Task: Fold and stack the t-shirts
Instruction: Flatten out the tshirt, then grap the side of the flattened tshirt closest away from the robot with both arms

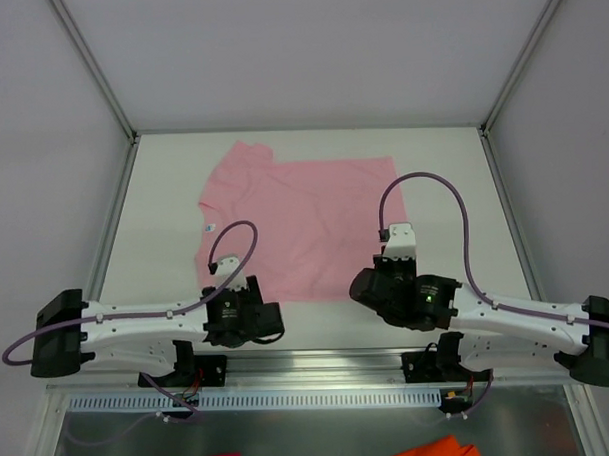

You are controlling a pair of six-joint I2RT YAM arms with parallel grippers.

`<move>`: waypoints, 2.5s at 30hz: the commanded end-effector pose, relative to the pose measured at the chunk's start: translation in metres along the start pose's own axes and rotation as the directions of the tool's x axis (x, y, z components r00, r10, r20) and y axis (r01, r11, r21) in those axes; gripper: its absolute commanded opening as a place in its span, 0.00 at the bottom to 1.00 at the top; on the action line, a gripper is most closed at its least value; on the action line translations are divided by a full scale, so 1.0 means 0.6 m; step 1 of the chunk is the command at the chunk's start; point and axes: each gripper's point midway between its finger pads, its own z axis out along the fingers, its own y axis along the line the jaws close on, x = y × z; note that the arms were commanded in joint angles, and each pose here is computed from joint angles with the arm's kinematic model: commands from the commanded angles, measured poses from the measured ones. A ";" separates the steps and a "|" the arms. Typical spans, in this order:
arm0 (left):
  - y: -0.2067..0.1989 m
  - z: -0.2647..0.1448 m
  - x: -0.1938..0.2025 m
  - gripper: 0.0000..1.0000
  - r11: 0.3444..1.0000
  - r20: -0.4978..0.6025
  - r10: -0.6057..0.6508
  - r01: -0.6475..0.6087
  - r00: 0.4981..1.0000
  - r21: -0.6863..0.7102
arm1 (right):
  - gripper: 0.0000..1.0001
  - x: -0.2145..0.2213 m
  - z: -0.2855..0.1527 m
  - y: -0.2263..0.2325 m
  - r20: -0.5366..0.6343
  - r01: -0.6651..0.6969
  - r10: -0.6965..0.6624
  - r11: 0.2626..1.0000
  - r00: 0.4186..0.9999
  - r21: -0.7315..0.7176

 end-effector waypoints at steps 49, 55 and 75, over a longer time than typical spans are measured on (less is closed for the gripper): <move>0.097 0.011 0.143 0.60 0.993 -0.035 -0.086 0.083 0.996 -0.084 | 0.03 -0.020 -0.003 0.008 0.045 -0.035 0.034 0.999 0.998 0.028; 0.091 0.009 0.145 0.52 0.995 -0.038 -0.080 0.078 0.996 -0.069 | 0.03 -0.018 0.000 0.009 0.041 -0.027 0.025 0.999 0.999 0.043; 0.078 -0.011 0.130 0.60 0.997 -0.028 -0.057 0.055 0.998 -0.053 | 0.06 -0.006 0.012 0.012 0.003 -0.012 0.012 0.998 1.000 0.062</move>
